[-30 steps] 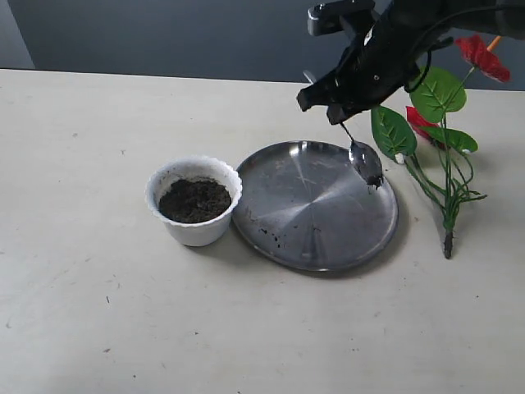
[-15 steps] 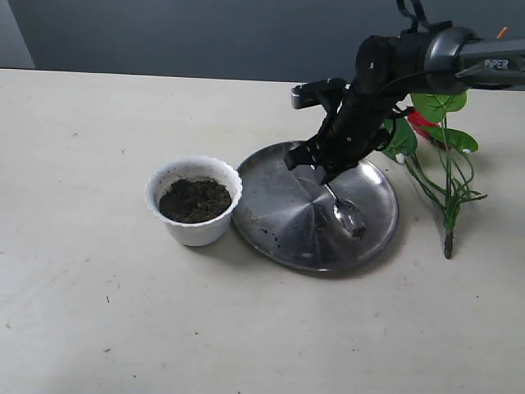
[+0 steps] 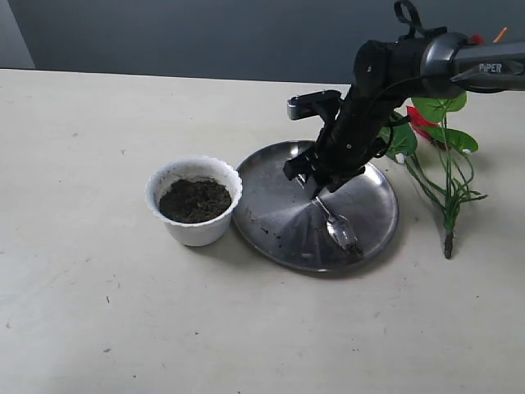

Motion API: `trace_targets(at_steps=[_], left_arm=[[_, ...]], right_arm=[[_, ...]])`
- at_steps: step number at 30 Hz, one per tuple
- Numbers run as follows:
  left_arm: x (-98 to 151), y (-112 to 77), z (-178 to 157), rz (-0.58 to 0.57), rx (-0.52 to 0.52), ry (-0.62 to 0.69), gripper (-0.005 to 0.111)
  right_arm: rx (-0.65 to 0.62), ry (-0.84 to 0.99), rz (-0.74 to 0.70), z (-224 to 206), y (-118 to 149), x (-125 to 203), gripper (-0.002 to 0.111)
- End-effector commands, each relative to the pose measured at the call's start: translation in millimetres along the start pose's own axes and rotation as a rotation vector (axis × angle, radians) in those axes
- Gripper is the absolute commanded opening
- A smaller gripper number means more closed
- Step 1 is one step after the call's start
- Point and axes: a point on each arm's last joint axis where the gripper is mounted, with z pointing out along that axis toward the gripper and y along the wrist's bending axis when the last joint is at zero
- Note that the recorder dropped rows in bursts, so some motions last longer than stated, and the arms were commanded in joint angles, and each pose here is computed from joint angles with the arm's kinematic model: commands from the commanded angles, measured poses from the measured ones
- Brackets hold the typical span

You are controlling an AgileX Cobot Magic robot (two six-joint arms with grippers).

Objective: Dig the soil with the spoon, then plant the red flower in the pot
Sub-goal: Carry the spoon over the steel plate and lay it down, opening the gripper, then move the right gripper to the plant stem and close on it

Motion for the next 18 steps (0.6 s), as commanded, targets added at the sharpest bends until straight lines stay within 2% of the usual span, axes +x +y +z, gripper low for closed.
trace_targets(at_steps=[1, 6, 9, 14, 18], left_arm=[[-2, -0.3, 0, -0.003, 0.006, -0.017, 0.001], [-2, -0.3, 0, -0.003, 0.006, -0.017, 0.001], [-2, -0.3, 0, -0.003, 0.006, -0.017, 0.001], [-2, -0.3, 0, -0.003, 0.006, -0.017, 0.001], [-2, -0.3, 0, -0.003, 0.006, -0.017, 0.001]], right_arm=[[0.047, -0.017, 0.008, -30, 0, 0, 0.042], [0.262, -0.048, 0.121, -79, -25, 7, 0.031], [0.351, -0.037, 0.244, -100, -59, 19, 0.030], [0.383, -0.008, 0.390, -116, -112, 40, 0.030], [0.374, -0.064, 0.450, -119, -134, 45, 0.030]])
